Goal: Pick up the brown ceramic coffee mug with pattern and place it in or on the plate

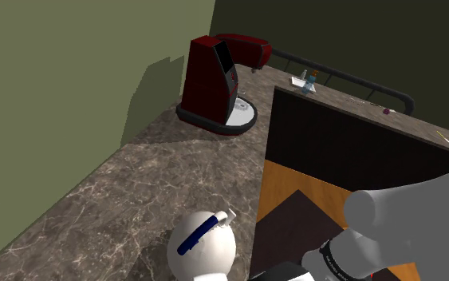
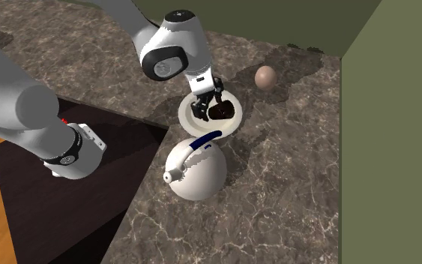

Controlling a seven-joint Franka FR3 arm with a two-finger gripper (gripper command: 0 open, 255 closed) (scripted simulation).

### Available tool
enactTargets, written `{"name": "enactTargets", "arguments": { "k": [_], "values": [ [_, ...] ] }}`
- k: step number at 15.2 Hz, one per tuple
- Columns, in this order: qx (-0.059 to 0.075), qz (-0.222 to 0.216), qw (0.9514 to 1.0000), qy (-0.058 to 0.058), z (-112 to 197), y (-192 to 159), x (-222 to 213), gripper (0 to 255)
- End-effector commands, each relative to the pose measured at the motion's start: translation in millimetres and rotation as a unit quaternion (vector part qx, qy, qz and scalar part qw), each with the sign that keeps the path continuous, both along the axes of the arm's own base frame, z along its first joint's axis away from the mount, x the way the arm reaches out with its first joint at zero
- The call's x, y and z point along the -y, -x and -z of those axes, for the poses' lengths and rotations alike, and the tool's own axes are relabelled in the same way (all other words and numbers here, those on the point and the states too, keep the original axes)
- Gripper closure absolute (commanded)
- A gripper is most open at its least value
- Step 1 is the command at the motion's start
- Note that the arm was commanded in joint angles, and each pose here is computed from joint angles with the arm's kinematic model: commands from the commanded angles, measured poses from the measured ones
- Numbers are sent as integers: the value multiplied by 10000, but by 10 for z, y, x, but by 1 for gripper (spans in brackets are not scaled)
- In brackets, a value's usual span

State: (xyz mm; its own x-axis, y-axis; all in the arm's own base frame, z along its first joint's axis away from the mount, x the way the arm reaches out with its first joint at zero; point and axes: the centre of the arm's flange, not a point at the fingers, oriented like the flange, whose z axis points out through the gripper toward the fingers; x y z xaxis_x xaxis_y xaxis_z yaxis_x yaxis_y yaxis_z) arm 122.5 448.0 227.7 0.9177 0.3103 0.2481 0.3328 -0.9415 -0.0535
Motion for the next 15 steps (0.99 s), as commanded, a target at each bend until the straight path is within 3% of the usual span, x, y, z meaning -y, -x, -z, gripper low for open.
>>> {"name": "enactTargets", "arguments": {
  "k": [1, 3, 7, 15],
  "values": [
    [0, 2, 10000, 8, 3, 0, 3, 0],
    [0, 2, 10000, 8, 8, -2, 13, 0],
    [0, 2, 10000, 8, -475, 107, 78, 0],
    [0, 2, 10000, 8, -475, 107, 78, 0]
  ]
}}
